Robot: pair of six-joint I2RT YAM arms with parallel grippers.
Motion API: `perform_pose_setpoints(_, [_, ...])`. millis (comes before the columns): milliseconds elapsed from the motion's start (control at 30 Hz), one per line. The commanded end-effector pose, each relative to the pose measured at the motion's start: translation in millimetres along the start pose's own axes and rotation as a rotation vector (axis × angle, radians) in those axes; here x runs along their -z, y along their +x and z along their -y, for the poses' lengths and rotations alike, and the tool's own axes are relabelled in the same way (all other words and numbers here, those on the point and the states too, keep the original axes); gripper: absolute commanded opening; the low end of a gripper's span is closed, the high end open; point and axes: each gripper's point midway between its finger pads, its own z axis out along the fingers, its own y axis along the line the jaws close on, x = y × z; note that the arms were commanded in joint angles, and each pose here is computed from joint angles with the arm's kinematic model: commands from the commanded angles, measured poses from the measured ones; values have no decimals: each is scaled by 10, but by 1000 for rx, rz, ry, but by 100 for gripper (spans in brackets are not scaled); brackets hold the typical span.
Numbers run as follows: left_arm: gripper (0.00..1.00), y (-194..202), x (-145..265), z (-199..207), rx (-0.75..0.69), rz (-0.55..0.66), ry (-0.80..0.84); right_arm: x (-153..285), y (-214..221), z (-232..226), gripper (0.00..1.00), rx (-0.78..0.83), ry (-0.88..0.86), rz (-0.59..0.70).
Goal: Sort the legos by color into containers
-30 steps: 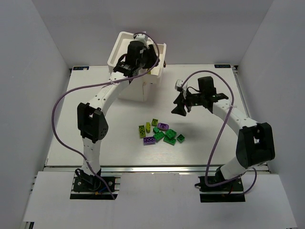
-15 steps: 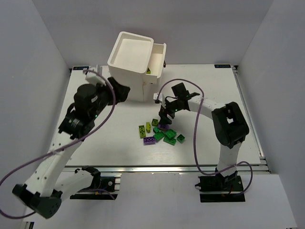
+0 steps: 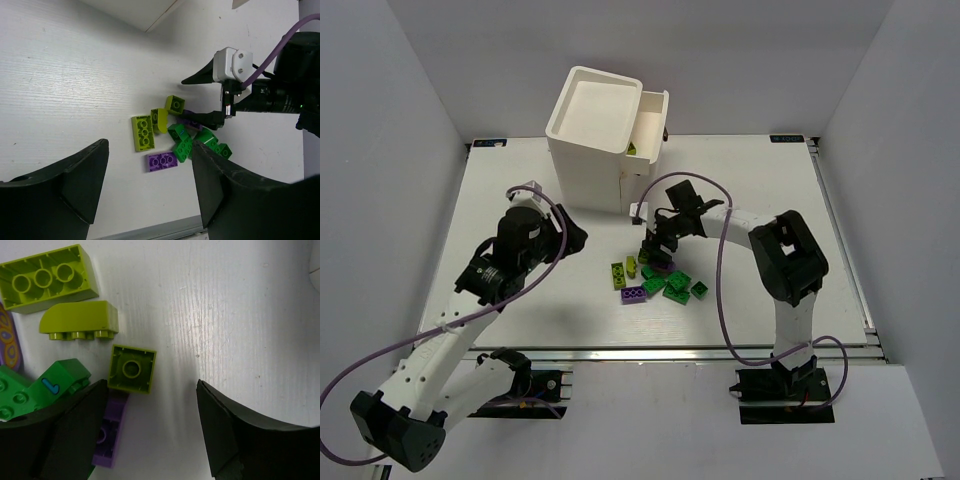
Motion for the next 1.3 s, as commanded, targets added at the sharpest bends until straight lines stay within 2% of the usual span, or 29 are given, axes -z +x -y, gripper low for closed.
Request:
perform_pose_setpoints(0, [77,152,-29,-110,-1,-45,-29,-104,-74,116,76,28,35,2])
perform_pose_setpoints(233, [78,478,-127,-252,-54,-162,-63,-233,-102,69,70,17,19,7])
perform_pose_setpoints(333, [78,587,-153,-309,-60,-193,-72,-253,-130,72,58,13,21,19])
perform_pose_setpoints(367, [78,620,-161,-317,-63,-204,-70,-249,-145,73,45,15,20,23])
perform_pose_setpoints(433, [78,670,-178,-336,-73,-218,-68,-189,-243,75,33,22,17,46])
perform_pose_setpoints(467, [78,717,-195,-363,-80,-233,-73,-151,-290,67,23,26,13,57])
perform_pose_setpoints(567, [78,834,-249,-399,-102,-272,-67,99,-554,-7,9,55,-8,116])
perform_pose_setpoints(667, [78,964,-335,-353,-131,-323,-15,492,-1002,-186,2,111,-77,239])
perform_pose_setpoints(767, [78,1080,-428,-341,-167,-372,17,881,-1438,-269,2,158,-56,351])
perform_pose_setpoints(900, [78,1237,-601,-364,-208,-442,32,1405,-2023,-23,2,213,106,506])
perform_pose_setpoints(967, [78,1261,-643,-347,-217,-455,44,1550,-2182,96,2,149,155,550])
perform_pose_setpoints(1000, [78,1253,-686,-332,-226,-457,49,1668,-2330,268,2,163,235,584])
perform_pose_setpoints(1100, [78,1236,-722,-293,-237,-457,66,1776,-2421,687,0,93,410,611])
perform_pose_setpoints(1267, [78,1222,-742,-252,-241,-456,84,1801,-2455,1277,0,14,554,637])
